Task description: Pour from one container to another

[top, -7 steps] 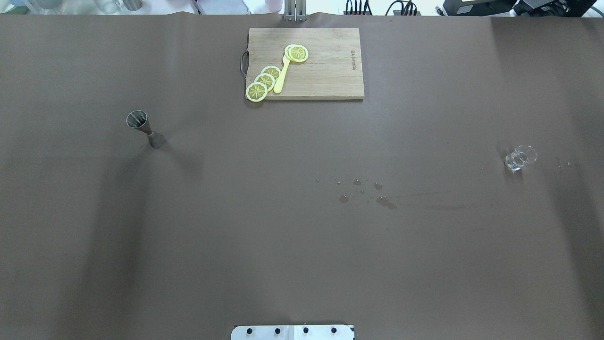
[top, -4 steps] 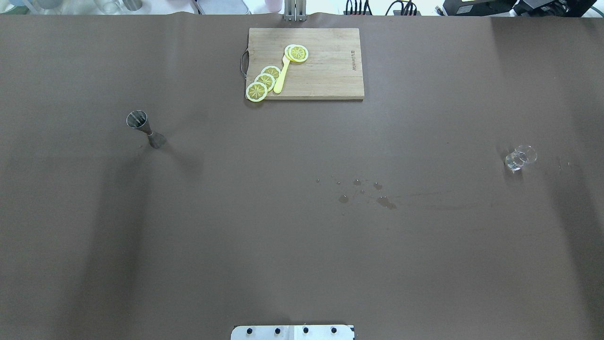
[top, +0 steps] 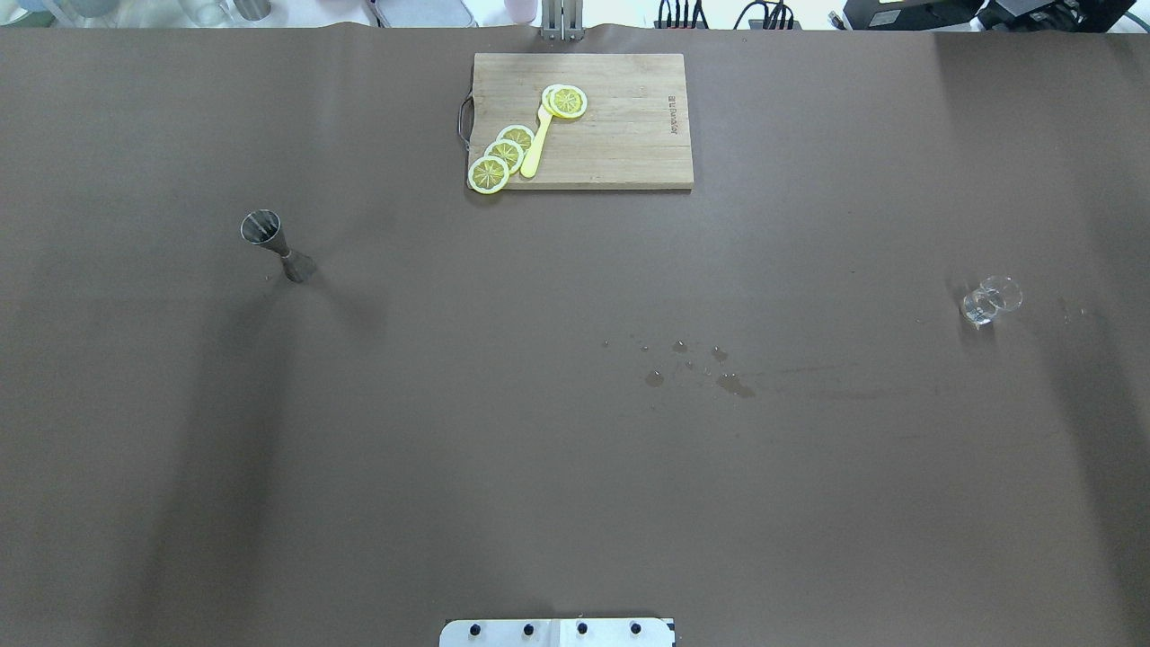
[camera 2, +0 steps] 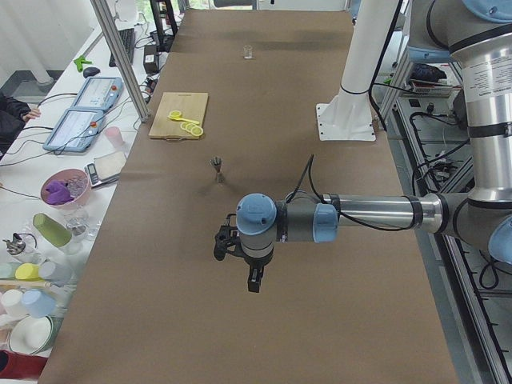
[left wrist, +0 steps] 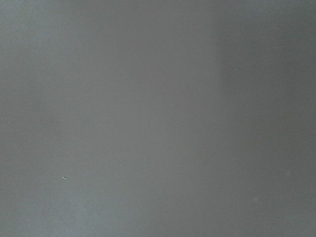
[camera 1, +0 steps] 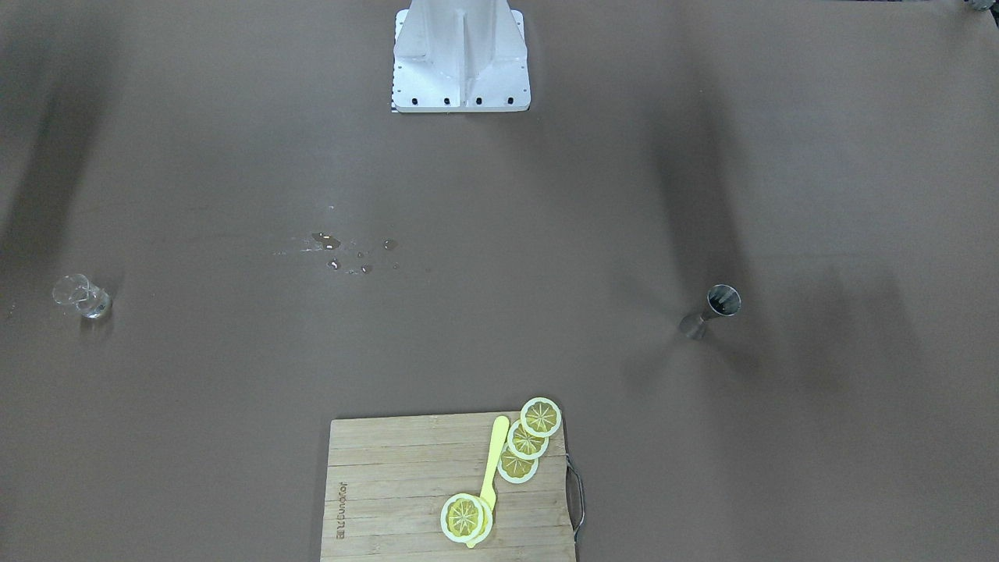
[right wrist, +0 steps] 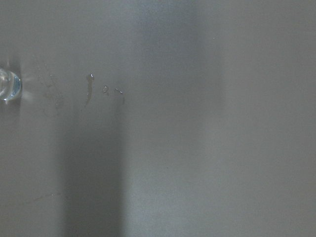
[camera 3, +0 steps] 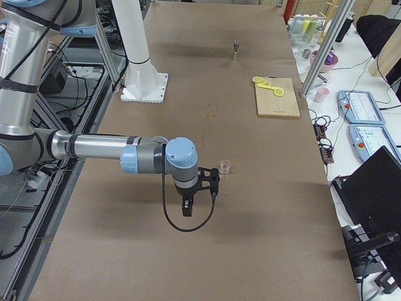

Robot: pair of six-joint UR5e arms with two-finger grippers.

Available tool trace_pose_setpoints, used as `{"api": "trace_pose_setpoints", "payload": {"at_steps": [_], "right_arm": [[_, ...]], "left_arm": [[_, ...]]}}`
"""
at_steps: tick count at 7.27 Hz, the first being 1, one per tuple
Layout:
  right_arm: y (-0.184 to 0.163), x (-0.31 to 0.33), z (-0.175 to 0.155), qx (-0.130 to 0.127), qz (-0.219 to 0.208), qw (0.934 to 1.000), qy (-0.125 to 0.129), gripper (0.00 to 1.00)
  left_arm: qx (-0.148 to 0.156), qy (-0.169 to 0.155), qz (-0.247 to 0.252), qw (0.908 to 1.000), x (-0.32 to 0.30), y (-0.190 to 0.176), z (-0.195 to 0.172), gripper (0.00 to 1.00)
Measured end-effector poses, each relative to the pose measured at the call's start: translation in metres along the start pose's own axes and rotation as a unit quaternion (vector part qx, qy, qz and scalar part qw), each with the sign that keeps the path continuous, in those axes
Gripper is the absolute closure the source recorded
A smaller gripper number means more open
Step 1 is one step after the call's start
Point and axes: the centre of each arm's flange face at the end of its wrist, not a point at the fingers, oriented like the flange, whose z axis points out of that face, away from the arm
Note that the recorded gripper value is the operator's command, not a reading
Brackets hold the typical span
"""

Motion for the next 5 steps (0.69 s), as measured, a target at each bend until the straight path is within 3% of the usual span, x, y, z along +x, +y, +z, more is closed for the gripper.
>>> {"api": "trace_pose_setpoints", "payload": {"at_steps": [5], "right_arm": [[0.0,0.0001,0.0001,0.0,0.0,1.0,0.0,0.0]], "left_arm": [[0.002,0.0,0.002,1.0,0.0012,-0.0027,-0.0016,0.02]]}}
